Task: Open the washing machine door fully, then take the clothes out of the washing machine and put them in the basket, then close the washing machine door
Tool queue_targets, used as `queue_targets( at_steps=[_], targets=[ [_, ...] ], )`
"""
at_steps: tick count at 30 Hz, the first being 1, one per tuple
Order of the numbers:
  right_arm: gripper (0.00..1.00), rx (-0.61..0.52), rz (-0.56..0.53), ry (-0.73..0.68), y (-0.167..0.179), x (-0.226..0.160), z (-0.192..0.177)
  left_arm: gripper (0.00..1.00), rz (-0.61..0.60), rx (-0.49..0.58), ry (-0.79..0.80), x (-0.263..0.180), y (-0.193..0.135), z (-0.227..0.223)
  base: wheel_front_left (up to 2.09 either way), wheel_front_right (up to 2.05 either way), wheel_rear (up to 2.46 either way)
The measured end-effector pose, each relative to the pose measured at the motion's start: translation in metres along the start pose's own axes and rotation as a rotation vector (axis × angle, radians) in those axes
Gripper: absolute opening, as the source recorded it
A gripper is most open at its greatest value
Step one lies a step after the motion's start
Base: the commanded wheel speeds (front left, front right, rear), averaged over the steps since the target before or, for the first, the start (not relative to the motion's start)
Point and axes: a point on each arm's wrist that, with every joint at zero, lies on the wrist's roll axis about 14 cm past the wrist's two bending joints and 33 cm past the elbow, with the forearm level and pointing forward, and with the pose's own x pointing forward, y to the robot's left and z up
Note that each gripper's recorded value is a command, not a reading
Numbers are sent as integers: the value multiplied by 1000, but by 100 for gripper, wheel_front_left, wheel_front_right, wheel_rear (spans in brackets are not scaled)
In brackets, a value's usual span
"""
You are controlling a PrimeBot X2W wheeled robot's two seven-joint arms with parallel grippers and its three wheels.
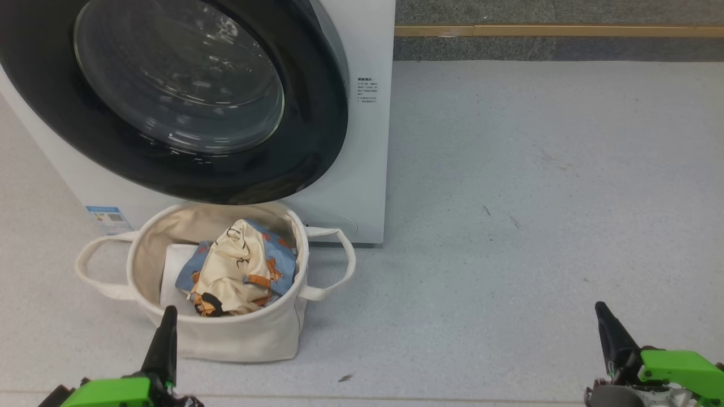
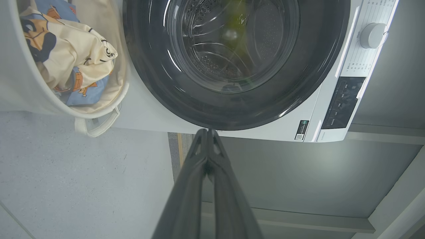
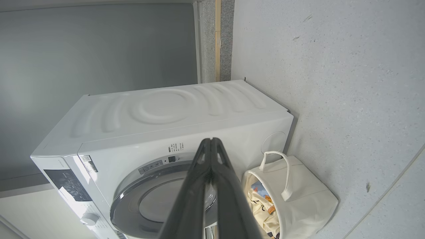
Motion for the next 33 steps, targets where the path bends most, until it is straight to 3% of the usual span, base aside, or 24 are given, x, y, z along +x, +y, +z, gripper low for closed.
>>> queue_targets(
  at_steps=[33],
  targets=[
    [0,0,0,0,0,0,0,0,0,0,0,0,0,0,0,0,0]
  ],
)
